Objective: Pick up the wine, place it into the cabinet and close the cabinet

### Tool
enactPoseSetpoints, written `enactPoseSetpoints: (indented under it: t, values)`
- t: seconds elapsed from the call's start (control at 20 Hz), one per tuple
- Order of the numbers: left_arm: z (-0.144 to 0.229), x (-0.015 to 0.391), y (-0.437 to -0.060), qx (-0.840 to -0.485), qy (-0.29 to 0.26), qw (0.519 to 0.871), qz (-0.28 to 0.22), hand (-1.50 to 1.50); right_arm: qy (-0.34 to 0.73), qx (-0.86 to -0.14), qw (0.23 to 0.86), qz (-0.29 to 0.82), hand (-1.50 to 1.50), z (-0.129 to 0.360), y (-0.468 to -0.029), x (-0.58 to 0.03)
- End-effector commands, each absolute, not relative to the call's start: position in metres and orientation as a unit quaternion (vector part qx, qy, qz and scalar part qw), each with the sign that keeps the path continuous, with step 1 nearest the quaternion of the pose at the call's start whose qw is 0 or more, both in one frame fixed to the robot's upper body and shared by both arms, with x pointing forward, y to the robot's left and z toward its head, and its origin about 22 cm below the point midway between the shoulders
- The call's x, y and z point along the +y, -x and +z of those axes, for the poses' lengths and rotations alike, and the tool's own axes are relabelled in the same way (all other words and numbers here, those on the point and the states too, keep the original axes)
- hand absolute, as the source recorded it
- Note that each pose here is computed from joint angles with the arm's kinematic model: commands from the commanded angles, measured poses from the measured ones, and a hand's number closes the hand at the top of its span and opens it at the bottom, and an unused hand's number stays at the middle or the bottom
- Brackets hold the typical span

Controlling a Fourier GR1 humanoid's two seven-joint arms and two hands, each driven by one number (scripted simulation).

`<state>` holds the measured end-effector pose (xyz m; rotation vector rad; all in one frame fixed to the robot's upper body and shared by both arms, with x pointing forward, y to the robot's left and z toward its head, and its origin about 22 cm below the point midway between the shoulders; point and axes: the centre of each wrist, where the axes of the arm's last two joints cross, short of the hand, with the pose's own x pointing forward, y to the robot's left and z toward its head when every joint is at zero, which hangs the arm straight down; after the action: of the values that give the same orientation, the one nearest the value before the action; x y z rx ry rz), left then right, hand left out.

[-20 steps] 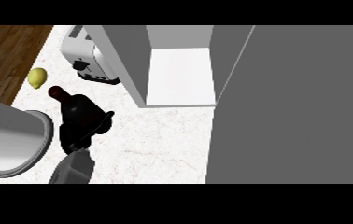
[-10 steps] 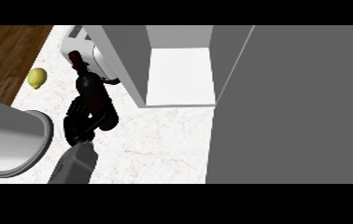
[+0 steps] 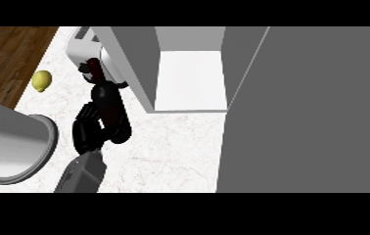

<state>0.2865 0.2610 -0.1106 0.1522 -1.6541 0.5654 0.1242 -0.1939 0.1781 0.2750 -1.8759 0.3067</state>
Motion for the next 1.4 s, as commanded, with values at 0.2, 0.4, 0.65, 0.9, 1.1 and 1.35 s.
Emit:
enactPoseSetpoints:
  t: [0.2, 0.4, 0.65, 0.9, 1.1, 1.35]
  values:
    - [-0.12, 0.256, -0.234, -0.774, 0.106, 0.608, 0.14, 1.5, -0.143, -0.814, 0.55, 0.118, -1.5, 0.196, -0.102, -0.198]
    - [-0.085, 0.234, -0.24, -0.781, 0.124, 0.6, 0.12, 1.5, -0.136, -0.813, 0.554, 0.112, -1.5, 0.203, -0.098, -0.201]
    - [-0.05, 0.219, -0.242, -0.778, 0.129, 0.605, 0.111, 1.5, -0.148, -0.816, 0.546, 0.119, -1.5, 0.21, -0.088, -0.207]
    - [-0.009, 0.183, -0.228, -0.78, 0.133, 0.604, 0.096, 1.5, -0.142, -0.814, 0.55, 0.12, -1.5, 0.206, -0.092, -0.207]
    - [0.032, 0.155, -0.246, -0.781, 0.143, 0.602, 0.09, 1.5, -0.144, -0.811, 0.553, 0.126, -1.5, 0.206, -0.092, -0.208]
    - [0.058, 0.137, -0.271, -0.773, 0.144, 0.609, 0.105, 1.5, -0.135, -0.819, 0.544, 0.124, -1.5, 0.21, -0.094, -0.212]
